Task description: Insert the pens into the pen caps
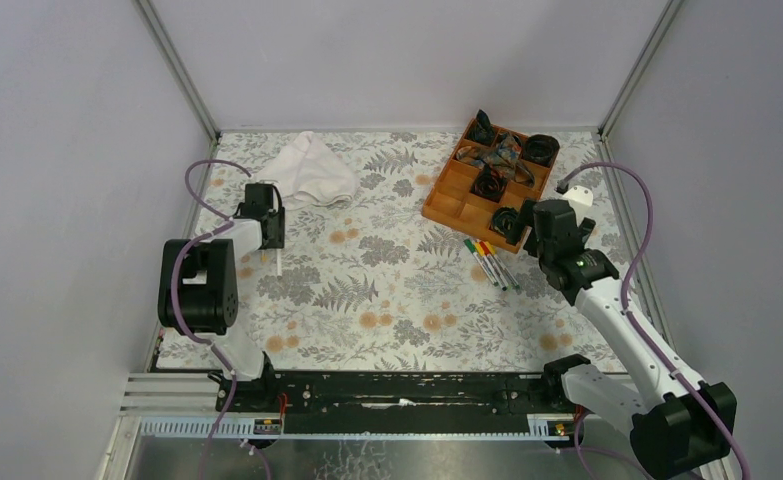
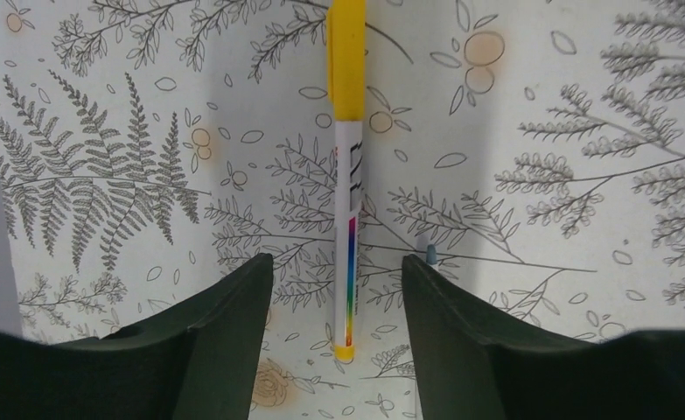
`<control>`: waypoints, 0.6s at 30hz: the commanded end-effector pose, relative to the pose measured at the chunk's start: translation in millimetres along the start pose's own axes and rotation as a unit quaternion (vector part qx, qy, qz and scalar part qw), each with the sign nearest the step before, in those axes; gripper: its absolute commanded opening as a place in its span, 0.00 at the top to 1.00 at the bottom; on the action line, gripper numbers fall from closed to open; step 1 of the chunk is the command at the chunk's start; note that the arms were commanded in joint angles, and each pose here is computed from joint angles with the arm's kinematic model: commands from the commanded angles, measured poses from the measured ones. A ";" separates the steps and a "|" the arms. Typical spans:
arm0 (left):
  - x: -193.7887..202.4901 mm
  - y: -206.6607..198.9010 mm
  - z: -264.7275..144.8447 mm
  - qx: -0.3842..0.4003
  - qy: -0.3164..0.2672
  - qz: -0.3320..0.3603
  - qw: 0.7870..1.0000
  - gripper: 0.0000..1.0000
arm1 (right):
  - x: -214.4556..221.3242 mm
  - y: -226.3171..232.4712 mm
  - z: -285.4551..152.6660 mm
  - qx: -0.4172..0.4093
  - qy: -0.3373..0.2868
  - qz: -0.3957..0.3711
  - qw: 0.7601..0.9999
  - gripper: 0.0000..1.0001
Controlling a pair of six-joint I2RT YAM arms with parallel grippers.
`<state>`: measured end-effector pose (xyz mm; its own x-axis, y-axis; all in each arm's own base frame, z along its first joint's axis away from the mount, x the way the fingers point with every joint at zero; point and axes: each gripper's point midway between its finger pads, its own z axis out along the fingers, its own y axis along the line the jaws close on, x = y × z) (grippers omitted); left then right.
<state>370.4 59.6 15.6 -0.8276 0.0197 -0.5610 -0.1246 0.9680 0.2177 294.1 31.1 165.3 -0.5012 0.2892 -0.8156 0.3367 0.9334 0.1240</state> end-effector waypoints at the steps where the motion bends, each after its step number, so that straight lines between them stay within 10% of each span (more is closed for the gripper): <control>1: 29.7 -16.2 3.9 0.033 0.039 -0.019 0.998 0.39 | -14.1 -2.3 -3.2 0.013 -0.018 0.018 1.000 0.00; 10: -10.7 -6.2 -31.0 0.032 -0.033 -0.056 0.997 0.10 | -24.9 -9.6 -11.7 0.007 -0.057 -0.012 0.998 0.00; 18: -51.3 21.8 -78.0 0.054 -0.126 -0.161 0.977 0.06 | -26.6 -4.8 -6.1 -0.024 -0.089 -0.078 0.993 0.00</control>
<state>365.8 54.6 81.0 -0.6941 -0.1322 -0.7076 -0.2298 0.9723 0.0437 288.5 21.8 178.8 -0.4532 0.1846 -0.8721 0.2733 0.9600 0.0612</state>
